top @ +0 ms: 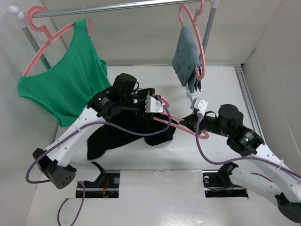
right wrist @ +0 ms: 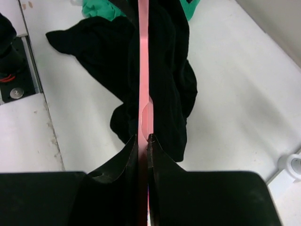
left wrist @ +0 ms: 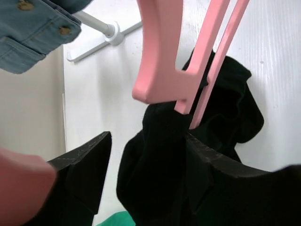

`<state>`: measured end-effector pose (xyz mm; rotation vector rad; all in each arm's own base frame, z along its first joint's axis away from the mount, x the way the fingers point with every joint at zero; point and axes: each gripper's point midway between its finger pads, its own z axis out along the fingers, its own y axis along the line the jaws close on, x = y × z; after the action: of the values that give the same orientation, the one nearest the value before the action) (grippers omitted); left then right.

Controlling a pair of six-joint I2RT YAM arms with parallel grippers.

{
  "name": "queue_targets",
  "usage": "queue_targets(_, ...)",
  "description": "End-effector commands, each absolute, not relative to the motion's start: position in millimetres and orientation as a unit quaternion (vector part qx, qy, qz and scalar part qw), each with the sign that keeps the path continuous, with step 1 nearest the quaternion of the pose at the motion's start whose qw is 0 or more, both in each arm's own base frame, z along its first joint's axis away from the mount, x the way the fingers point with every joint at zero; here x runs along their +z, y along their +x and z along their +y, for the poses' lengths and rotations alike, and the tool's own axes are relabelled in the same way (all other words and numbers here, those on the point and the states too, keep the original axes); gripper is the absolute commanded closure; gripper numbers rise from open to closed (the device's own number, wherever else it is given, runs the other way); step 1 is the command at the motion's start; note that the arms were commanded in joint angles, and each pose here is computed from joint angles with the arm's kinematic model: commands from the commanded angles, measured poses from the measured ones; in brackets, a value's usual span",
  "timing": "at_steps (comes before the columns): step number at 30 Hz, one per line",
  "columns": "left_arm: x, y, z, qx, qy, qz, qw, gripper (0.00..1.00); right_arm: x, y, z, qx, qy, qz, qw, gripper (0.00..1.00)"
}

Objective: Place the t-shirt on the hanger
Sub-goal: Place tshirt on hanger

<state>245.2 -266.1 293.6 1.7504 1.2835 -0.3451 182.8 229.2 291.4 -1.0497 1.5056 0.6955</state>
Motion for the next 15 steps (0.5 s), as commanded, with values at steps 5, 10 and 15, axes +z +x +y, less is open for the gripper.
queue_targets(5,262,232,-273,-0.187,0.75,0.5,0.392,0.82,360,177,242,0.325,-0.447,0.548,0.629,1.0)
queue_targets(10,260,222,-271,-0.206,0.76,0.495,0.367,1.0,362,182,240,0.312,-0.445,0.545,0.638,1.0)
queue_targets(15,252,211,-266,-0.227,0.758,0.497,0.355,0.99,358,188,241,0.3,-0.452,0.547,0.638,1.0)
